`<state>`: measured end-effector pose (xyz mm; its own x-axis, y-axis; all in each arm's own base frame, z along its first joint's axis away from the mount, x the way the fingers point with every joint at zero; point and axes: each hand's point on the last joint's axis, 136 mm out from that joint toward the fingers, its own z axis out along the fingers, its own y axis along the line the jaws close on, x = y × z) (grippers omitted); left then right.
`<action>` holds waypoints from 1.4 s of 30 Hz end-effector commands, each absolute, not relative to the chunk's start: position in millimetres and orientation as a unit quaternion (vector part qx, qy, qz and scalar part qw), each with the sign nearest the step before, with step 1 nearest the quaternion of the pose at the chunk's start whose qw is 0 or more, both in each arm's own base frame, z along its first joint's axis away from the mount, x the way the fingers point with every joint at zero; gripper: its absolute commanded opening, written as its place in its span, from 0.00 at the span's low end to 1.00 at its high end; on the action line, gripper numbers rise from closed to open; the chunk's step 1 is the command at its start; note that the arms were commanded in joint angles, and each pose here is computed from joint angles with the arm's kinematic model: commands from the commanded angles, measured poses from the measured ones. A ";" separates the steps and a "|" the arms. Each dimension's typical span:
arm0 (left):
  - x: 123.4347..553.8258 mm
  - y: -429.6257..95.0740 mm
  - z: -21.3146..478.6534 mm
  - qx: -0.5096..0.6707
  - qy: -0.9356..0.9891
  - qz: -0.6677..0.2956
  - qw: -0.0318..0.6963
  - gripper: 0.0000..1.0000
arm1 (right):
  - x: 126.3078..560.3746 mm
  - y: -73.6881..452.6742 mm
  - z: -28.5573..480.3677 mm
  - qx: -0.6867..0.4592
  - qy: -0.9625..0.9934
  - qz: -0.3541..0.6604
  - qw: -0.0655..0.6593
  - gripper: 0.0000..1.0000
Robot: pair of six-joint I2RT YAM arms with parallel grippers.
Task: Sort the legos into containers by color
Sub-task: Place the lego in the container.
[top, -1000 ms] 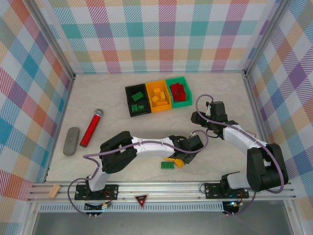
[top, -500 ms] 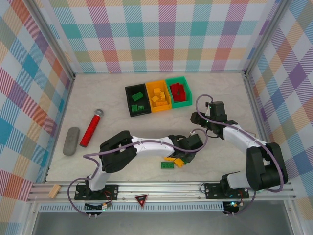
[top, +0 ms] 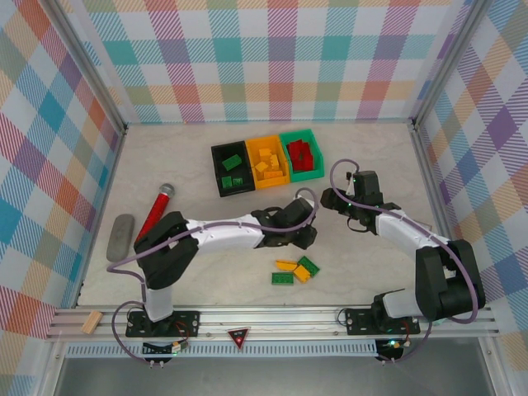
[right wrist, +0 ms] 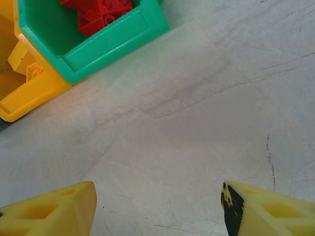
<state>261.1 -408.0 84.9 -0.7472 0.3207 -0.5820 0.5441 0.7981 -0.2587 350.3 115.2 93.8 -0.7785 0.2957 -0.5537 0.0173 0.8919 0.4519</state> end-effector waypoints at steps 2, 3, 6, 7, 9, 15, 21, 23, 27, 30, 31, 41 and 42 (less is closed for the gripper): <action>276.6 -390.2 111.7 0.213 0.907 -0.224 0.287 0.00 | 350.8 120.5 92.7 0.085 0.915 0.232 0.320 0.69; 281.2 -382.4 115.6 0.209 0.908 -0.216 0.293 0.00 | 350.9 120.7 92.4 0.084 0.915 0.232 0.319 0.69; 294.3 -356.2 128.5 0.196 0.911 -0.180 0.315 0.00 | 351.3 121.8 93.4 0.084 0.914 0.235 0.320 0.69; 300.4 -346.5 133.4 0.191 0.911 -0.165 0.325 0.00 | 350.8 121.7 92.7 0.084 0.914 0.235 0.319 0.69; 307.4 -323.2 135.9 0.185 0.918 -0.129 0.326 0.00 | 350.6 122.4 92.9 0.084 0.914 0.236 0.318 0.69; 336.5 -269.9 165.5 0.154 0.921 -0.080 0.349 0.00 | 352.2 123.2 88.5 0.085 0.916 0.237 0.313 0.69; 369.7 -226.7 184.4 0.128 0.918 -0.035 0.374 0.00 | 352.5 127.0 85.8 0.083 0.916 0.246 0.306 0.69; 383.4 -209.6 188.3 0.109 0.918 -0.008 0.381 0.00 | 352.6 128.9 81.7 0.085 0.917 0.250 0.299 0.69; 412.5 -185.9 191.3 0.053 0.919 -0.008 0.391 0.00 | 354.2 133.9 76.0 0.087 0.917 0.262 0.287 0.69; 435.7 -183.2 188.2 0.030 0.923 -0.048 0.380 0.00 | 354.3 135.3 74.9 0.087 0.917 0.266 0.285 0.69; 443.6 -183.0 184.4 0.024 0.925 -0.058 0.375 0.00 | 354.2 135.8 73.5 0.087 0.917 0.266 0.283 0.69; 515.5 -175.5 136.8 -0.016 0.945 -0.109 0.307 0.00 | 354.1 139.6 75.6 0.084 0.916 0.277 0.278 0.69; 519.4 -175.0 132.9 -0.020 0.946 -0.112 0.303 0.00 | 354.3 139.6 76.1 0.083 0.916 0.277 0.279 0.69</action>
<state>515.9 -171.7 137.4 -0.7815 -0.0759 -0.6193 0.0284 0.9872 -0.1569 348.5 133.7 67.1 -0.8384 0.2980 -0.4565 0.0163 0.8507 0.5254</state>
